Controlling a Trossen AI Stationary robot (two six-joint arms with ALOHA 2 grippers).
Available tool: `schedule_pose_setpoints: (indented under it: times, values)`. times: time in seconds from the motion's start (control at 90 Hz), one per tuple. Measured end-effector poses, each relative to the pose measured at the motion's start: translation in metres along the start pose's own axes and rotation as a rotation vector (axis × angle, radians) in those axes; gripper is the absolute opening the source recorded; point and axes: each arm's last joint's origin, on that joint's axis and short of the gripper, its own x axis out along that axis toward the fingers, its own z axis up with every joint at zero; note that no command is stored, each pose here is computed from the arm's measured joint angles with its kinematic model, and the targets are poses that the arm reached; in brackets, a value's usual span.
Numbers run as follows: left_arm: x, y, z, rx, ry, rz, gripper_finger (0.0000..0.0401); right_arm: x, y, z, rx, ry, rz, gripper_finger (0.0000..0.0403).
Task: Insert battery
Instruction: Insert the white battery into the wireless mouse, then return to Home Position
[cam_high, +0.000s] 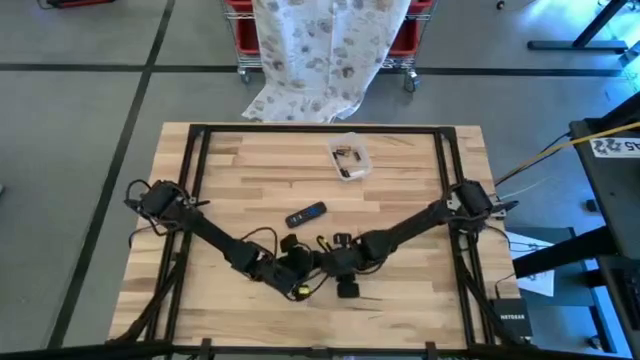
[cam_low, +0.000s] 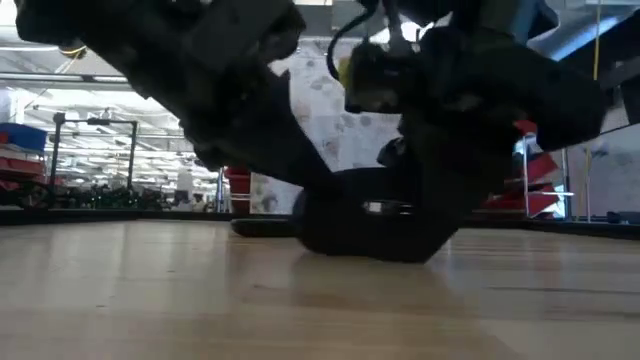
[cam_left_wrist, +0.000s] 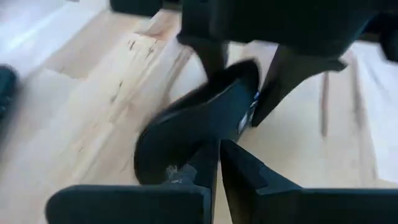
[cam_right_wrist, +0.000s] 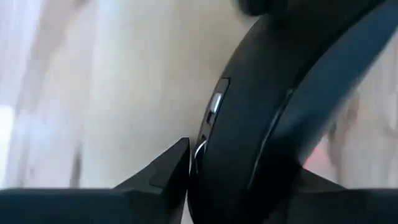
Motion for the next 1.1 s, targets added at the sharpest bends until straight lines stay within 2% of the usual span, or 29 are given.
schedule_pose_setpoints:
  times: [0.356,0.667,0.767,0.822,0.944,1.1]
  values:
    - [0.006,0.013,0.005,-0.068,-0.011,0.081,0.0003,-0.027,-0.003,-0.005,-0.071,0.060,0.043,0.0124]
    - [-0.011,0.010,0.022,-0.110,-0.067,0.062,0.0003,-0.053,-0.032,-0.020,-0.032,0.236,-0.153,0.0124]
    - [-0.026,0.009,0.029,-0.113,-0.070,0.059,0.0003,-0.064,-0.038,-0.027,-0.033,0.281,-0.286,0.0124]
    - [-0.040,0.007,0.032,-0.120,-0.066,0.058,0.0003,-0.074,-0.037,-0.030,-0.051,0.276,-0.322,0.0124]
    - [-0.081,0.007,0.041,-0.079,-0.103,0.095,0.0003,-0.103,-0.030,-0.048,-0.097,0.185,-0.269,0.0124]
    - [-0.137,0.024,0.047,-0.083,-0.166,0.154,0.0003,-0.143,-0.038,-0.087,0.007,-0.037,-0.202,0.0124]
